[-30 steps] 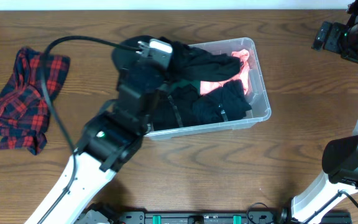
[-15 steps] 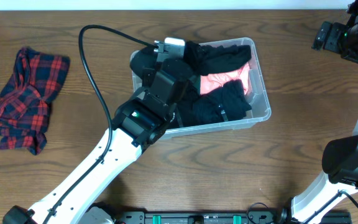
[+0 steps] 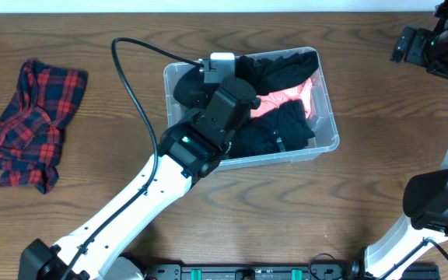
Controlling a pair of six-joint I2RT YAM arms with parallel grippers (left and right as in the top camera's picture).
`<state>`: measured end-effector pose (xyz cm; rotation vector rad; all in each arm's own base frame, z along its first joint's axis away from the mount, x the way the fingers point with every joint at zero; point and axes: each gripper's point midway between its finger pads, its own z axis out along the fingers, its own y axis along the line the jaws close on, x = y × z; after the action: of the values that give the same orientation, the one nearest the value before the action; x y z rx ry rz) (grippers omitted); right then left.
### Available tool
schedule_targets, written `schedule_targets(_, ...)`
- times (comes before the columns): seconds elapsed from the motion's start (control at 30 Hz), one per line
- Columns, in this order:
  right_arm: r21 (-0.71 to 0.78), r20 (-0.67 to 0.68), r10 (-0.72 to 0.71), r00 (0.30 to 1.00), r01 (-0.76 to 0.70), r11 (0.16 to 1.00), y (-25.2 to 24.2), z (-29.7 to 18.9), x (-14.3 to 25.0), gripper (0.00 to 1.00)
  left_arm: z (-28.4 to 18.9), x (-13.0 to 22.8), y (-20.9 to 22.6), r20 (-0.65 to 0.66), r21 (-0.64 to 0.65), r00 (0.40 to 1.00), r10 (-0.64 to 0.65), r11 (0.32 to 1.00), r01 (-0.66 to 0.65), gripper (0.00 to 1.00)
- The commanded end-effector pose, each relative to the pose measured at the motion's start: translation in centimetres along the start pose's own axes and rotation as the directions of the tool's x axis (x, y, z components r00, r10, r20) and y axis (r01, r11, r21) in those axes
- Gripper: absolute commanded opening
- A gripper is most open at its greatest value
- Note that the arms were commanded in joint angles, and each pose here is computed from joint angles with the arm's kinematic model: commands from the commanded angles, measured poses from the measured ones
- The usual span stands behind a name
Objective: Pack container
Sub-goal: 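Release the black garment and press it flat in the container, then move the left gripper back to the plaid shirt and grasp it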
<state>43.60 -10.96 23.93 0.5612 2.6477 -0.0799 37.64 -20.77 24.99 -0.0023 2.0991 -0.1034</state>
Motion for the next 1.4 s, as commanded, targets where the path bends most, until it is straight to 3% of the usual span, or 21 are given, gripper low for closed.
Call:
schedule_targets(0.0, 0.004, -0.008, 0.02, 1.0, -0.02, 1.0, -0.3, 0.4, 0.0, 0.99, -1.8, -3.8, -0.6, 0.093, 0.034, 0.991, -0.095, 0.995, 0.092, 0.15)
schedule_targets(0.07, 0.004, -0.008, 0.02, 1.0, -0.02, 1.0, -0.3, 0.4, 0.0, 0.99, -1.9, -3.8, -0.8, 0.086, 0.053, 0.993, -0.087, 0.995, 0.083, 0.45)
schedule_targets(0.1, 0.004, -0.008, 0.02, 1.0, -0.02, 1.0, -0.3, 0.4, 0.0, 0.99, -2.1, -3.9, -1.0, 0.085, 0.067, 0.993, -0.08, 0.995, 0.075, 0.5)
schedule_targets(0.2, 0.004, -0.008, 0.02, 1.0, -0.02, 1.0, -0.3, 0.4, 0.0, 0.99, -3.3, -4.5, -1.6, 0.096, 0.121, 0.994, -0.049, 0.992, 0.037, 0.56)
schedule_targets(0.37, 0.004, -0.008, 0.02, 1.0, -0.02, 1.0, -0.3, 0.4, 0.0, 0.99, -6.7, -6.8, -1.3, 0.158, 0.194, 0.985, -0.064, 0.981, 0.033, 0.55)
schedule_targets(0.47, 0.004, -0.008, 0.02, 1.0, -0.02, 1.0, -0.3, 0.4, 0.0, 0.99, -8.2, -7.6, -1.9, 0.185, 0.256, 0.982, -0.031, 0.966, -0.017, 0.53)
schedule_targets(0.6, 0.004, -0.008, 0.02, 1.0, -0.02, 1.0, -0.3, 0.4, 0.0, 0.99, -7.8, -6.6, -3.3, 0.16, 0.31, 0.987, 0.031, 0.947, -0.08, 0.4)
schedule_targets(0.7, 0.004, -0.008, 0.02, 1.0, -0.02, 1.0, -0.3, 0.4, 0.0, 0.99, -5.8, -4.8, -4.1, 0.115, 0.304, 0.987, 0.113, 0.942, -0.144, 0.27)
schedule_targets(0.87, 0.004, -0.008, 0.02, 1.0, -0.02, 1.0, -0.3, 0.4, 0.0, 0.99, -1.3, -0.2, -4.9, 0.022, 0.269, 0.941, 0.337, 0.905, -0.33, 0.15)
schedule_targets(0.97, 0.004, -0.008, 0.02, 1.0, -0.02, 1.0, -0.3, 0.4, 0.0, 0.99, 0.9, 3.0, -4.9, -0.048, 0.268, 0.876, 0.481, 0.851, -0.453, 0.12)
schedule_targets(1.13, 0.004, -0.008, 0.02, 1.0, -0.02, 1.0, -0.3, 0.4, 0.0, 0.99, 3.8, 9.2, -3.0, -0.205, 0.312, 0.695, 0.689, 0.719, -0.621, 0.09)
schedule_targets(1.37, 0.004, -0.008, 0.02, 1.0, -0.02, 1.0, -0.3, 0.4, 0.0, 0.99, 7.5, 16.9, -0.1, -0.414, 0.382, 0.53, 0.74, 0.67, -0.637, 0.06)
